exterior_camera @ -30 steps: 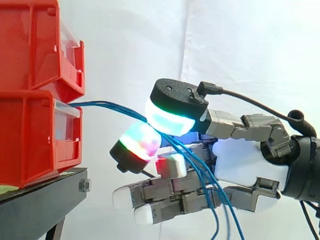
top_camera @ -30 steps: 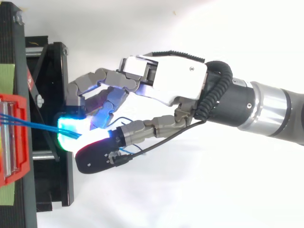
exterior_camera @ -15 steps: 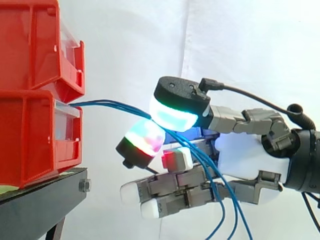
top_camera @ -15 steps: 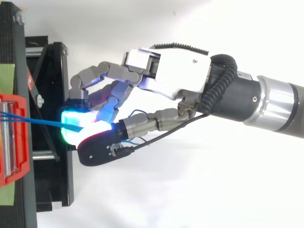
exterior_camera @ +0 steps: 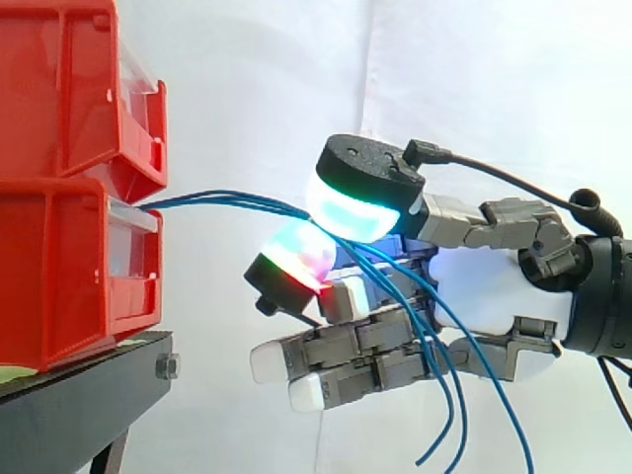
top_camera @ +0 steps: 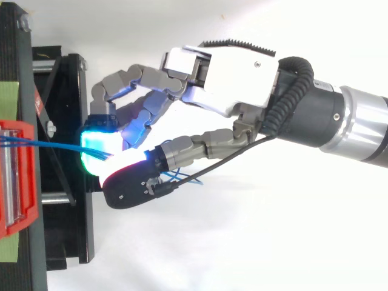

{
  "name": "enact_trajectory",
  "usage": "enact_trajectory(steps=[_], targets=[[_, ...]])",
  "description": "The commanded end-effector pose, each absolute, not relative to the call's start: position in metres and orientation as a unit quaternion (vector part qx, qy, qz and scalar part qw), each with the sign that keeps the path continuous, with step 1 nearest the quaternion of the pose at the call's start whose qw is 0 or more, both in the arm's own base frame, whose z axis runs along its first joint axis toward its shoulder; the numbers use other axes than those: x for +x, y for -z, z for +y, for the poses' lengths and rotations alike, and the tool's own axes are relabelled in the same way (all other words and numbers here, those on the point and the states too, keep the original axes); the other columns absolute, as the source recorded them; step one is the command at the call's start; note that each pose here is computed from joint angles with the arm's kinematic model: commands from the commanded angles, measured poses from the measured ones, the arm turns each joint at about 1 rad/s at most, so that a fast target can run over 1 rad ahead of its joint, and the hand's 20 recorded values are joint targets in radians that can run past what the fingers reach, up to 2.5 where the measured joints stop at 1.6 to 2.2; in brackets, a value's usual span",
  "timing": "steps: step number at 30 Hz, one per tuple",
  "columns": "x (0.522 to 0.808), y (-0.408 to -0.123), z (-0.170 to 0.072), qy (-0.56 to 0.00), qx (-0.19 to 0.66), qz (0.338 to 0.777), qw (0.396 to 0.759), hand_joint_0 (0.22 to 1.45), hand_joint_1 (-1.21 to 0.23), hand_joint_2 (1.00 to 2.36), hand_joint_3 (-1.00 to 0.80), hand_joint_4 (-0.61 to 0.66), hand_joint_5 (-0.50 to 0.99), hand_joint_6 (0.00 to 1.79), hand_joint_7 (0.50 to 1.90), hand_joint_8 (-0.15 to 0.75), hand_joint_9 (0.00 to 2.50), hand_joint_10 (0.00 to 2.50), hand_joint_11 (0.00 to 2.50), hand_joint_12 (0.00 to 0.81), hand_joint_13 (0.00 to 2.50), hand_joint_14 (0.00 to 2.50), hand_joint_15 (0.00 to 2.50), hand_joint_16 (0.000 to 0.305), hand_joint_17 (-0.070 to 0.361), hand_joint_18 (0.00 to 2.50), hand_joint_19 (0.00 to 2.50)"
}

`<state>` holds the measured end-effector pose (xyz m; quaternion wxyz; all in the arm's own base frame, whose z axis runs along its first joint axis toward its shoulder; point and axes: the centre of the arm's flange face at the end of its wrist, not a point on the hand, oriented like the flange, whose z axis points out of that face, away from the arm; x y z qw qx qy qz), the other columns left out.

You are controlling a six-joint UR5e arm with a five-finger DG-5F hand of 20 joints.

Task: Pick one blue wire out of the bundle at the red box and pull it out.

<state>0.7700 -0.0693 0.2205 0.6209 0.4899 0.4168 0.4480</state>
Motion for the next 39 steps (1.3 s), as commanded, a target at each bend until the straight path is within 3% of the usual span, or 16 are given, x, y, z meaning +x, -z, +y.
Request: enact_trajectory(steps=[1, 15, 20, 25, 30, 39], targets=[[0.7696, -0.2209, -0.0706, -0.447, 0.491, 0.418, 0.62, 0.68, -0.88, 1.0, -0.43, 0.23, -0.15, 0.86, 1.26, 0.316, 1.01, 0.02, 0.89, 0.388, 0.74, 0.02, 0.38, 0.06, 0.135, 0.6, 0.3], [0.7685, -0.2194, -0.0719, -0.443, 0.493, 0.421, 0.619, 0.72, -0.91, 1.0, -0.49, 0.28, -0.18, 0.86, 1.17, 0.318, 0.9, 0.02, 0.9, 0.39, 0.71, 0.01, 0.38, 0.061, 0.138, 0.58, 0.26], [0.7685, -0.2194, -0.0719, -0.442, 0.492, 0.422, 0.62, 0.64, -0.88, 1.0, -0.47, 0.36, -0.17, 0.85, 1.09, 0.315, 0.93, 0.02, 0.87, 0.387, 0.7, 0.02, 0.39, 0.061, 0.137, 0.57, 0.31], [0.7685, -0.2194, -0.0719, -0.442, 0.492, 0.422, 0.62, 0.54, -0.74, 1.0, -0.47, 0.34, -0.14, 0.81, 1.12, 0.327, 0.99, 0.02, 0.84, 0.403, 0.73, 0.02, 0.4, 0.064, 0.144, 0.57, 0.36], [0.7685, -0.2195, -0.073, -0.443, 0.493, 0.42, 0.62, 0.52, -0.63, 1.0, -0.47, 0.3, -0.13, 0.79, 1.15, 0.326, 1.05, 0.02, 0.82, 0.407, 0.75, 0.01, 0.4, 0.065, 0.146, 0.58, 0.39], [0.7689, -0.2202, -0.073, -0.443, 0.492, 0.42, 0.621, 0.59, -0.67, 1.01, -0.3, 0.22, -0.13, 0.86, 1.17, 0.319, 1.09, 0.02, 0.84, 0.389, 0.78, 0.02, 0.4, 0.06, 0.135, 0.6, 0.38]])
